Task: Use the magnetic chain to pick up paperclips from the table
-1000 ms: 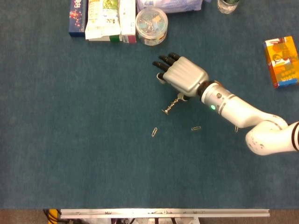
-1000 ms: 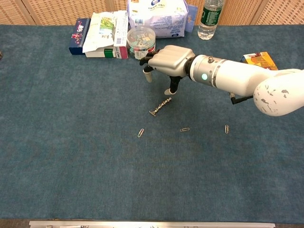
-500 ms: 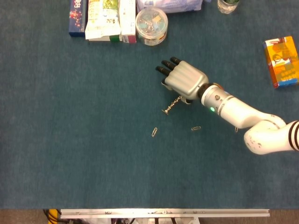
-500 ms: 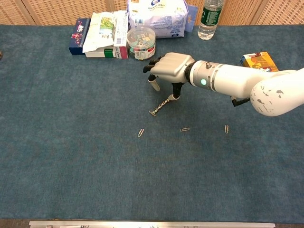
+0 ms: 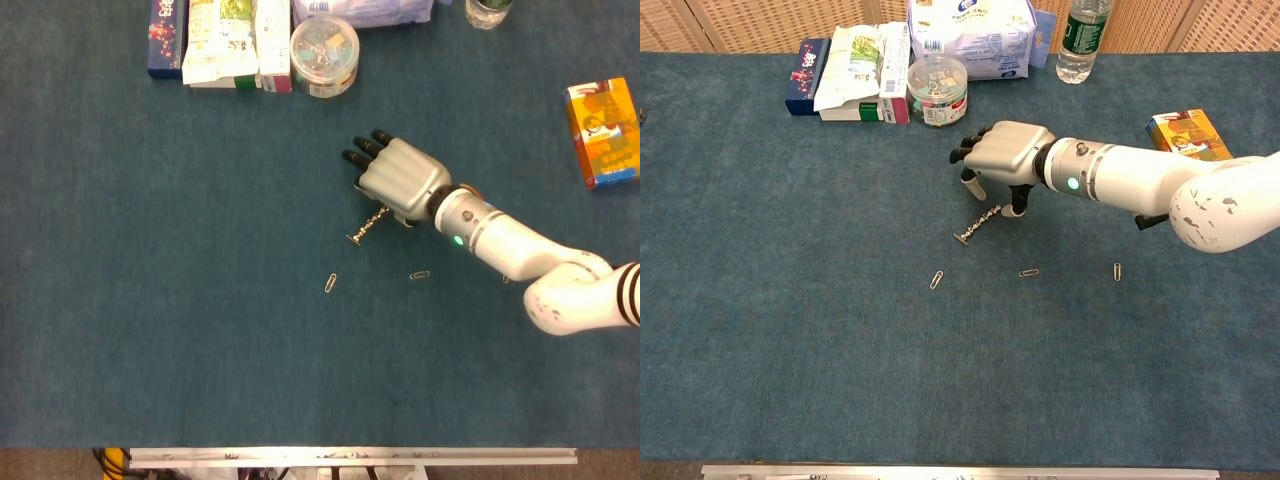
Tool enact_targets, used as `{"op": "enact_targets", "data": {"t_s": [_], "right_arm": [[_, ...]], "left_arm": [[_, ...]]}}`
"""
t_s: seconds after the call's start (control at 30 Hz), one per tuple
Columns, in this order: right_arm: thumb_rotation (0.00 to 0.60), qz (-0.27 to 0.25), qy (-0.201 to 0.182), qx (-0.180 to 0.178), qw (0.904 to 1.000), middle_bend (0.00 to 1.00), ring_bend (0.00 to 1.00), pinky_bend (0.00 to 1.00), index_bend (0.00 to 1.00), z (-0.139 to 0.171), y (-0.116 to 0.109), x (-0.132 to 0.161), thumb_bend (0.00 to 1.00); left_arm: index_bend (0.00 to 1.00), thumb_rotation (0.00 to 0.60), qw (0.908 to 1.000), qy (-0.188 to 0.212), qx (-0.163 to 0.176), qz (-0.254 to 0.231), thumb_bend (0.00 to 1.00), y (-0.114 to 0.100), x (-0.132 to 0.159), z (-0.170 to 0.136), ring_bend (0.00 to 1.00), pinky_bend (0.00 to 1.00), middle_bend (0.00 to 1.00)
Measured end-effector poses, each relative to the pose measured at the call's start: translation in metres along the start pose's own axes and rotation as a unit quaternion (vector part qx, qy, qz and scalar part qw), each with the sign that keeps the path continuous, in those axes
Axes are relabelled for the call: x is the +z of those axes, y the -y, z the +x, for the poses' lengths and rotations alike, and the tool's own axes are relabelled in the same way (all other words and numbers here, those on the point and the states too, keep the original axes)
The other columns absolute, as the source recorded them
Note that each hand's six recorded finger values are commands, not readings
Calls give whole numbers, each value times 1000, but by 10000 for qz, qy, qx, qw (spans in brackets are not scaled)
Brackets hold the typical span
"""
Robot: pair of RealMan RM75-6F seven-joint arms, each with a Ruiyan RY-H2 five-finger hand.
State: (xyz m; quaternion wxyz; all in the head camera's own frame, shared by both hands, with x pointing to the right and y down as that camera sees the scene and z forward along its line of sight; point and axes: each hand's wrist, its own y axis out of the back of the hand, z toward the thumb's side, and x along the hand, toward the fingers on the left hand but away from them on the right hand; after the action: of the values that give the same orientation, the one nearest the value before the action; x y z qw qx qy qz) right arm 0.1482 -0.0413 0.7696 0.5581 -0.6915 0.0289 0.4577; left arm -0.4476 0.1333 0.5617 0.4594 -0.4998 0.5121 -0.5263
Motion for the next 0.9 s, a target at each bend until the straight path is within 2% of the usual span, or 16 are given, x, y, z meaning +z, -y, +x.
{"op": "enact_targets", "data": {"t_s": [0.57, 0.9], "right_arm": [[600, 68, -25, 161, 9998, 92, 0, 114, 476, -3, 8, 3, 263], [600, 209, -19, 124, 9997, 92, 0, 114, 489, -4, 9, 6, 260]], "left_arm": [[592, 600, 10000, -44, -46, 23, 331, 1, -1, -1, 12, 0, 256], [607, 600, 9999, -89, -86, 46, 331, 1, -2, 0, 12, 0, 257]]}}
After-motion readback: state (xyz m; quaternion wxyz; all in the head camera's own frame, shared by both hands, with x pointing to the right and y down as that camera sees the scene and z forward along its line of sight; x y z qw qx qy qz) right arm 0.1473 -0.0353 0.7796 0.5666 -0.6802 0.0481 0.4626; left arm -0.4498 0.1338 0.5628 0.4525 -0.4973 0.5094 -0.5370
